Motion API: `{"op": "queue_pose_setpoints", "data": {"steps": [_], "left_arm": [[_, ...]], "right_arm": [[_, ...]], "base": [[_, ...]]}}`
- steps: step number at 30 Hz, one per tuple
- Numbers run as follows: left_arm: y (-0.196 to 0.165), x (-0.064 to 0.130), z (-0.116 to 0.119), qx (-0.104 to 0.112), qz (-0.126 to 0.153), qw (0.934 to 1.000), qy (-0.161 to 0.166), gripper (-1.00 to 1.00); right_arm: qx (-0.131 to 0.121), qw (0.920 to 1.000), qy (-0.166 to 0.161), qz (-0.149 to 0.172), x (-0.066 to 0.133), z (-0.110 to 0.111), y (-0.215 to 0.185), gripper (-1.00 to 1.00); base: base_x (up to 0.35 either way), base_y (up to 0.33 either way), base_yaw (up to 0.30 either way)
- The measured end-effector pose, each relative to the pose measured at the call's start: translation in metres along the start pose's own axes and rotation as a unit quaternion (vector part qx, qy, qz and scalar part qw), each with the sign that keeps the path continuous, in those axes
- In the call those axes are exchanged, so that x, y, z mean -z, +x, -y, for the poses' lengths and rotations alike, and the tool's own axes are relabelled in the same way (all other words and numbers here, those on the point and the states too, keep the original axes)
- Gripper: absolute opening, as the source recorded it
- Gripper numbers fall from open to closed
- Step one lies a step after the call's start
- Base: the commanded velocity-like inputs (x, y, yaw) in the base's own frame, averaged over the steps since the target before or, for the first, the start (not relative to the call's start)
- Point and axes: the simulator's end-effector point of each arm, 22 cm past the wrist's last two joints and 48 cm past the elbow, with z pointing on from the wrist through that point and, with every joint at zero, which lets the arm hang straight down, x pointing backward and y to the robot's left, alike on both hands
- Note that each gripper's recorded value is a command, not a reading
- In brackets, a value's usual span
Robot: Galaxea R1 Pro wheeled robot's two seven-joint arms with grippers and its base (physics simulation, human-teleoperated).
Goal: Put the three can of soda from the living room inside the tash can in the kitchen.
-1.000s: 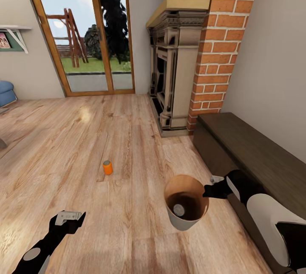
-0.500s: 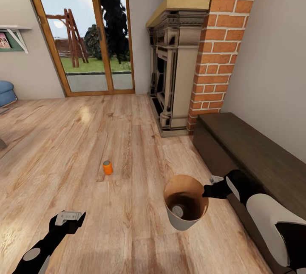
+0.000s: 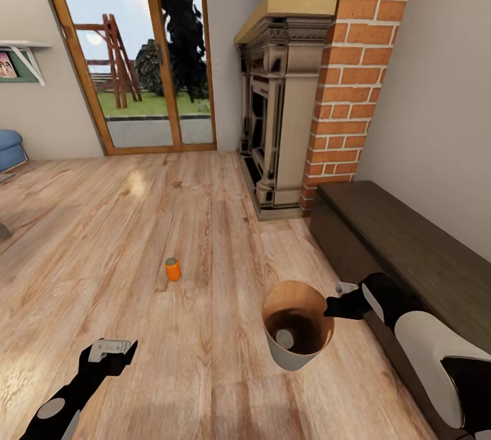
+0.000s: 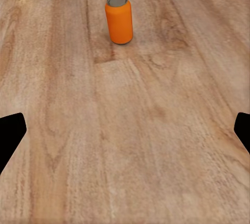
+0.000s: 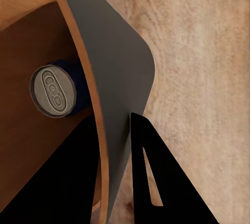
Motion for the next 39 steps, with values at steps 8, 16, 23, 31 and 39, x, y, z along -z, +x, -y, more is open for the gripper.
{"op": "queue_pose_setpoints", "data": {"steps": [8, 16, 23, 31, 39], "left_arm": [[0.000, 0.000, 0.000, -0.001, 0.000, 1.0000, 0.000, 1.00], [0.000, 0.000, 0.001, -0.002, 0.000, 1.0000, 0.000, 1.00], [0.000, 0.000, 0.001, -0.002, -0.001, 1.0000, 0.001, 1.00], [0.001, 0.000, 0.004, 0.000, -0.001, 1.0000, 0.002, 1.00], [-0.009, 0.002, 0.010, 0.004, 0.009, 0.9999, 0.005, 1.00]], "right_arm": [[0.002, 1.0000, 0.001, -0.001, -0.001, 0.000, 0.000, -1.00], [0.005, 1.0000, -0.001, 0.007, -0.001, -0.001, -0.003, -1.00], [0.008, 0.9999, 0.000, 0.008, -0.001, -0.001, -0.003, -1.00], [0.011, 0.9999, -0.002, 0.008, -0.003, -0.006, -0.003, -1.00], [0.014, 0.9998, -0.003, 0.014, 0.004, -0.011, -0.004, -1.00]], "base": [[0.000, 0.000, 0.000], [0.000, 0.000, 0.000], [0.000, 0.000, 0.000], [0.000, 0.000, 0.000], [0.000, 0.000, 0.000]]}}
